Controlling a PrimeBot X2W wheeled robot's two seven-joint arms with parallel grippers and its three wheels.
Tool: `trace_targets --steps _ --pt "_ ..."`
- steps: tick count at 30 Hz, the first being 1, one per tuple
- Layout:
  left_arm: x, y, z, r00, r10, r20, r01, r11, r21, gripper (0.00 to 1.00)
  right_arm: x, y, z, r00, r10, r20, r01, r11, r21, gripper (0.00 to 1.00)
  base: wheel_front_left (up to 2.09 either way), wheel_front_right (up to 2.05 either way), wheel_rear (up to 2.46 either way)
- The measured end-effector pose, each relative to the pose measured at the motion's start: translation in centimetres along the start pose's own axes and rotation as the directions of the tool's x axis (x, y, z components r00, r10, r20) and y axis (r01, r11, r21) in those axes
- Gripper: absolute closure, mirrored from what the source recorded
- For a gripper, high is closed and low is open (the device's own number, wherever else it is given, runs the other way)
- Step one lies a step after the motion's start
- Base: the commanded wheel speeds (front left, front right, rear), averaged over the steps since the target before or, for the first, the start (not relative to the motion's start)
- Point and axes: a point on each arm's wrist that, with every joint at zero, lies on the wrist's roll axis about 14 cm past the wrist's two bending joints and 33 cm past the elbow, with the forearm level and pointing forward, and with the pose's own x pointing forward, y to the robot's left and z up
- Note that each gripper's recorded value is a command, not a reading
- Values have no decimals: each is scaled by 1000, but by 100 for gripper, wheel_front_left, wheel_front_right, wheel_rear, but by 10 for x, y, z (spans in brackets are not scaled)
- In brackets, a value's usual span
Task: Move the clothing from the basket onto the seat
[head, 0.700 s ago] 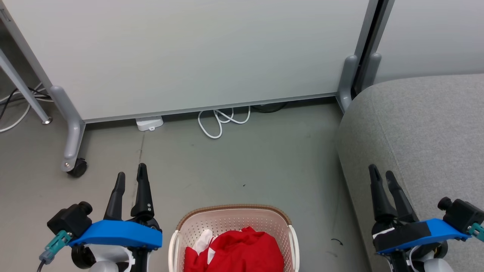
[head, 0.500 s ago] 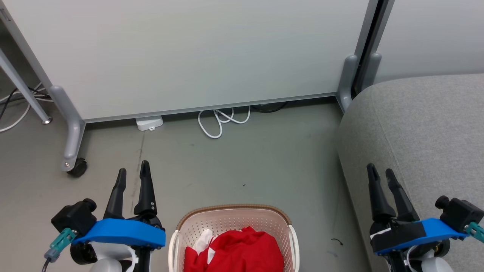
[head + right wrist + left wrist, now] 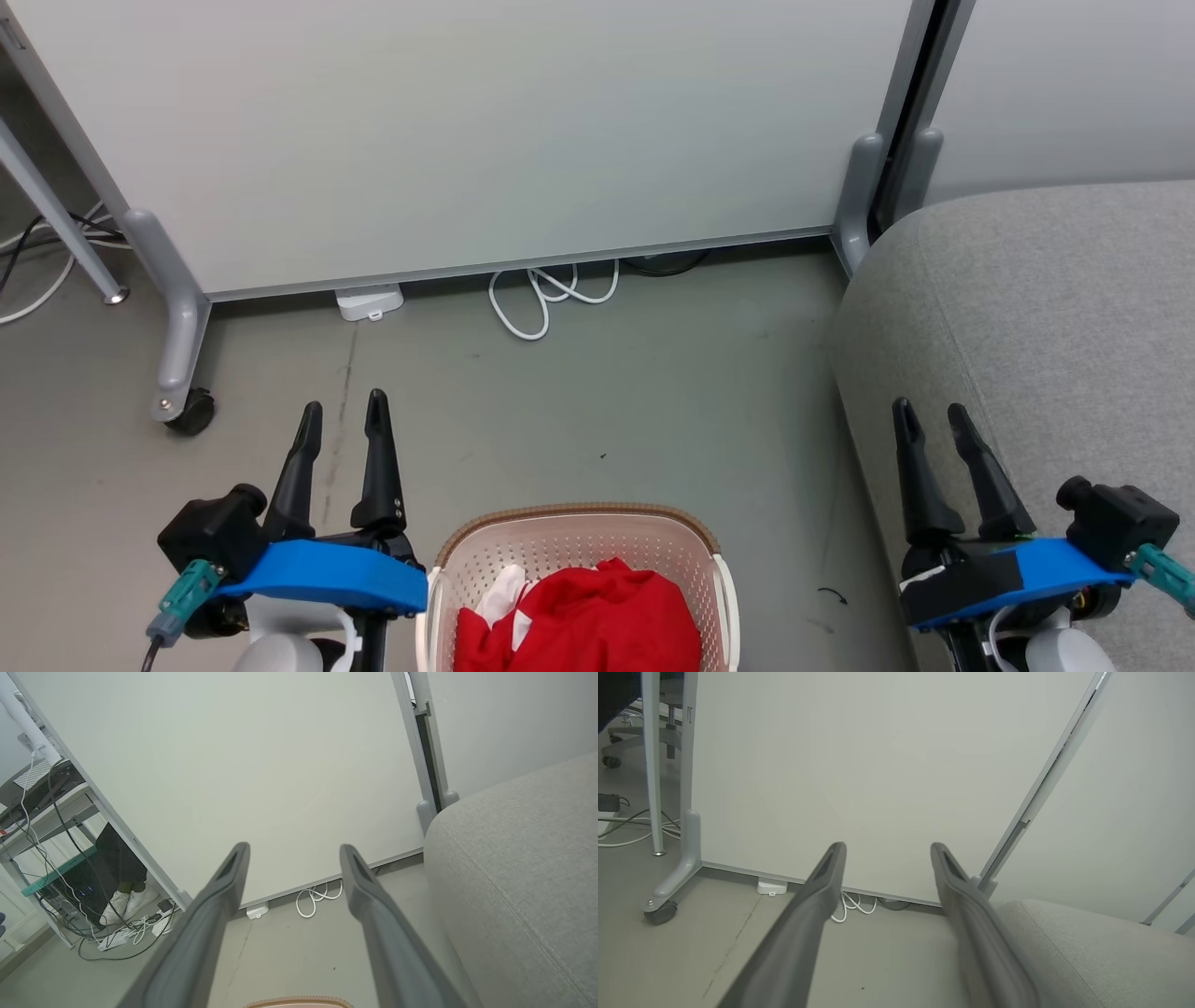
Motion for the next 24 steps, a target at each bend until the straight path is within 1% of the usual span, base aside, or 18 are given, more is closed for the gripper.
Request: trace_targets --steps 11,24 --pt "2 -8 3 999 -32 19 30 994 105 0 3 5 3 999 27 16 -25 994 -104 0 0 0 0" --pt "2 -17 4 997 -72 33 64 977 203 0 4 7 2 999 48 20 -43 977 -207 0 0 0 0"
